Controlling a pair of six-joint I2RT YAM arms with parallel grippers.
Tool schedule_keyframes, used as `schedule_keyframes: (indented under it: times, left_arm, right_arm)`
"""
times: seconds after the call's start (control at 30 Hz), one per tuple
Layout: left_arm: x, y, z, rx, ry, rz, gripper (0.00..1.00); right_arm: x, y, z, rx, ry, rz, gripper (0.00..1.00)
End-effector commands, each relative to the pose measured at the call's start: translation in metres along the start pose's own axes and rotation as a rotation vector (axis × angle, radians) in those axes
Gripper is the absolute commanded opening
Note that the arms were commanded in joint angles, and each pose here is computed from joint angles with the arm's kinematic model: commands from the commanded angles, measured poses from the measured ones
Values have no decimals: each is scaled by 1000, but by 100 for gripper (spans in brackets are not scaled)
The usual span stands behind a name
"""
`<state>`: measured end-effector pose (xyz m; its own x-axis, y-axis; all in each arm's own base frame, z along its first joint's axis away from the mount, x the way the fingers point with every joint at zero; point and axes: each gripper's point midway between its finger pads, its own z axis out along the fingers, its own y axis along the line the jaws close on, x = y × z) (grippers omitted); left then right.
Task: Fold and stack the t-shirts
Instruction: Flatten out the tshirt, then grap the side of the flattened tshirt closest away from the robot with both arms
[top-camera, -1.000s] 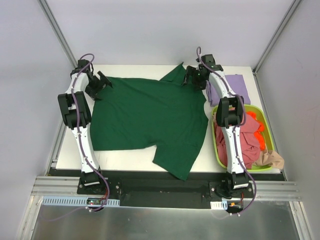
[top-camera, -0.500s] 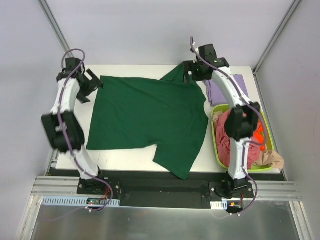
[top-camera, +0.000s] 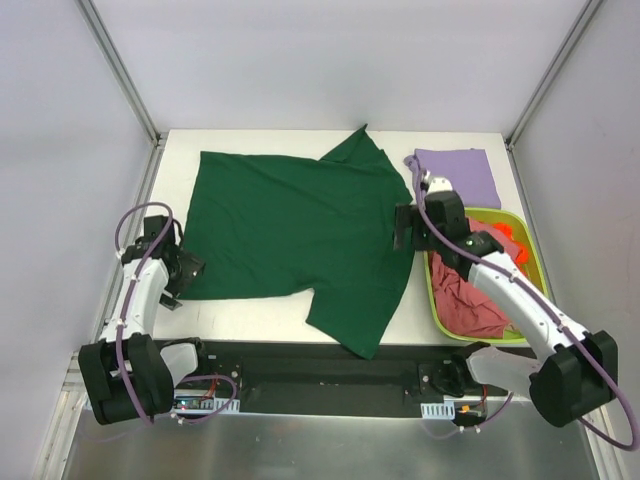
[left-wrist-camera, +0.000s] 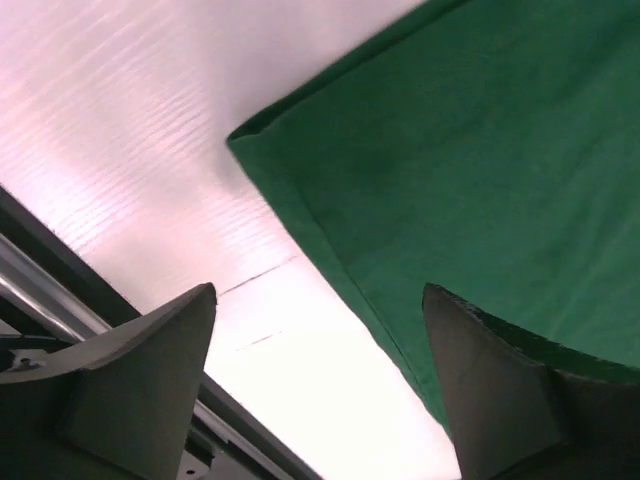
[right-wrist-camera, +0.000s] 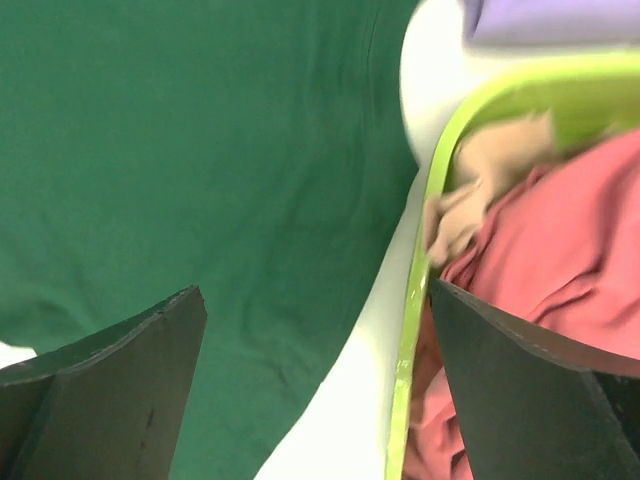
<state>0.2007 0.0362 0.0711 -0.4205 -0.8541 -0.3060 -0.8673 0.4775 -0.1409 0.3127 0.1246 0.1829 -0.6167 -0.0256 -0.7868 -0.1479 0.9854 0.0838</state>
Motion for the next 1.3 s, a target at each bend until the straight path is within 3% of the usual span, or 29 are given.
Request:
schedule_keyframes:
  times: [0.0,0.27,0.83,0.93,1.03,1.27]
  left_arm:
    - [1,25,12,-89,-54,-107,76]
    - [-1,13,33,-71,-32,-125,61]
    - [11,23,73,-198,69,-121,49]
    - [14,22,77,-196,87,-107,35]
    - [14,20,76,-182,93,-95,0]
    - [11,19,72,-145,65,-55,0]
  right_arm:
    - [2,20,-14,-116,-88,125,96]
    - [27,5,-20,-66,-51,94,96]
    - [37,1,-20,-49,-18,70,96]
    - [40,2,-19,-59,-7,68,96]
    - [45,3,-18,-66,4,60,96]
    - [64,38,-28,-218,59,-83,96]
